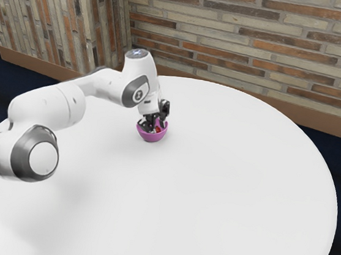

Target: Take strawberry from the bowl

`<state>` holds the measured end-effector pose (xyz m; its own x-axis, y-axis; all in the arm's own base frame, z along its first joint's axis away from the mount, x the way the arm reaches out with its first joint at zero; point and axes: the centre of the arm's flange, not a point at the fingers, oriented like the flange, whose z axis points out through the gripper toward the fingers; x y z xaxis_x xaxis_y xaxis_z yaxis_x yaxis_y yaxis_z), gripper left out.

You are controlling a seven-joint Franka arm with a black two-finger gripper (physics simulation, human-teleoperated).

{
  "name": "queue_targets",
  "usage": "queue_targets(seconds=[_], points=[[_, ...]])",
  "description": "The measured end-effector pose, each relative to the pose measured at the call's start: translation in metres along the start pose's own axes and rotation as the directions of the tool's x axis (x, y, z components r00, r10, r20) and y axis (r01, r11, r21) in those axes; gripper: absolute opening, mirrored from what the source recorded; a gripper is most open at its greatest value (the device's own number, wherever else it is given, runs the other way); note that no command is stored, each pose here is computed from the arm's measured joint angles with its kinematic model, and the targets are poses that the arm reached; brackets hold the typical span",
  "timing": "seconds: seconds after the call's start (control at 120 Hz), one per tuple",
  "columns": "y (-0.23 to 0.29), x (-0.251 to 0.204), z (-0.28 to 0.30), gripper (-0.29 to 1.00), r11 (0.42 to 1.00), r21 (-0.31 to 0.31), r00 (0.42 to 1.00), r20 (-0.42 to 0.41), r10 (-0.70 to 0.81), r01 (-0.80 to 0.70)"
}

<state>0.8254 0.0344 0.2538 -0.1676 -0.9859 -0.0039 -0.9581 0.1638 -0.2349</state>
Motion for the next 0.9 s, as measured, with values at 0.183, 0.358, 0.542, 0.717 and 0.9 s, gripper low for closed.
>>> queue_targets(seconds=[0.183,0.358,0.542,0.717,0.9], points=[[0.002,-0.001,0.006,0.31,1.0,-0.003,1.0,0.002,0.024,-0.024],[0.002,0.007,-0.004,0.17,0.999,-0.019,0.999,0.005,0.051,-0.051],[-0.003,0.016,-0.064,0.12,0.996,-0.012,0.996,0.041,0.084,-0.084],[-0.006,0.062,-0.113,0.09,0.992,0.005,0.992,0.027,0.126,-0.126],[-0.01,0.164,-0.11,0.08,0.978,0.007,0.977,-0.054,0.209,-0.209]])
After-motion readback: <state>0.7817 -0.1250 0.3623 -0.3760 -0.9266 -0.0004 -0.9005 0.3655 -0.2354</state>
